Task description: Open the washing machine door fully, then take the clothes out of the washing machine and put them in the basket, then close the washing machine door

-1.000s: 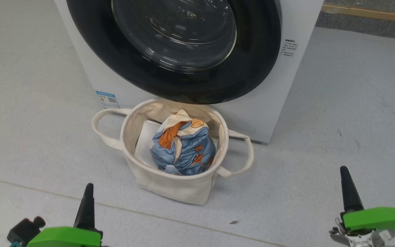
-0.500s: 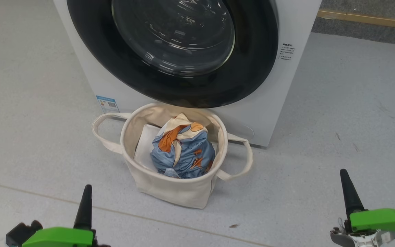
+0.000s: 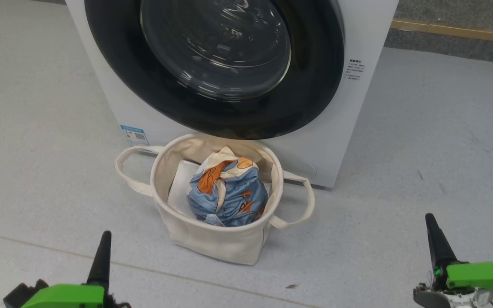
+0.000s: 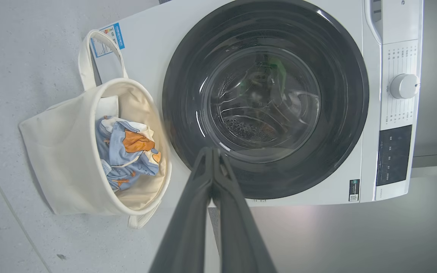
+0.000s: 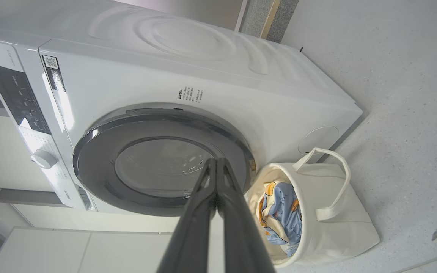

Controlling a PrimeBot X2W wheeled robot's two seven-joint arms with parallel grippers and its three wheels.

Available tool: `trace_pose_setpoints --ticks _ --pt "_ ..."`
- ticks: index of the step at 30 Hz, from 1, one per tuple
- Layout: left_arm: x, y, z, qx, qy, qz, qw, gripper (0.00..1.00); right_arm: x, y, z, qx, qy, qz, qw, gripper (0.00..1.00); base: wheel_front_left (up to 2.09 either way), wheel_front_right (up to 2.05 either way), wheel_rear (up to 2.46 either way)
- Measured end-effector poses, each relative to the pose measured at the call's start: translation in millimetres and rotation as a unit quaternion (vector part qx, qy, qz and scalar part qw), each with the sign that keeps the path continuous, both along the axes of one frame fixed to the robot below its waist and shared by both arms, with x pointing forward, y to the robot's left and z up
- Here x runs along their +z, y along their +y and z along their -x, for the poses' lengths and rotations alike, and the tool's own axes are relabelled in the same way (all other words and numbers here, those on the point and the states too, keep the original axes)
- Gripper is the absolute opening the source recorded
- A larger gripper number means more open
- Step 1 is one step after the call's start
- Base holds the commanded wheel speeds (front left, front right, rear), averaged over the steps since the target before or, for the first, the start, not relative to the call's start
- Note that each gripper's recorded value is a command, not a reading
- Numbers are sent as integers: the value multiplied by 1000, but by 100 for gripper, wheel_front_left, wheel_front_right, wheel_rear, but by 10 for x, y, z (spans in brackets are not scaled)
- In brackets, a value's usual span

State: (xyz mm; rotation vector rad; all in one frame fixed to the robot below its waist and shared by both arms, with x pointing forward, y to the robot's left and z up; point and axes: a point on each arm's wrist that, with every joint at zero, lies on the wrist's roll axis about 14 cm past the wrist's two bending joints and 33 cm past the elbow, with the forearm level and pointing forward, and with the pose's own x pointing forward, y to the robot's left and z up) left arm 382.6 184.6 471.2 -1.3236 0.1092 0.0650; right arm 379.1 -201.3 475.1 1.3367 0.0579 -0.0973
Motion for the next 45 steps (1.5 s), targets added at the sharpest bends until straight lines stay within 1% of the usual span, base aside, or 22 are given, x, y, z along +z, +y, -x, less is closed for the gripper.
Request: trace_pose_setpoints --ticks 10,21,45 --pt "58 -5 5 1 -7 58 998 0 13 -8 23 -2 -3 -56 998 0 0 0 0" --pt "131 14 11 4 -18 122 992 0 54 -22 44 -5 -13 -117 993 0 0 0 0" --pt "134 23 12 4 -19 126 992 0 47 -52 48 -8 -12 -124 992 0 0 0 0"
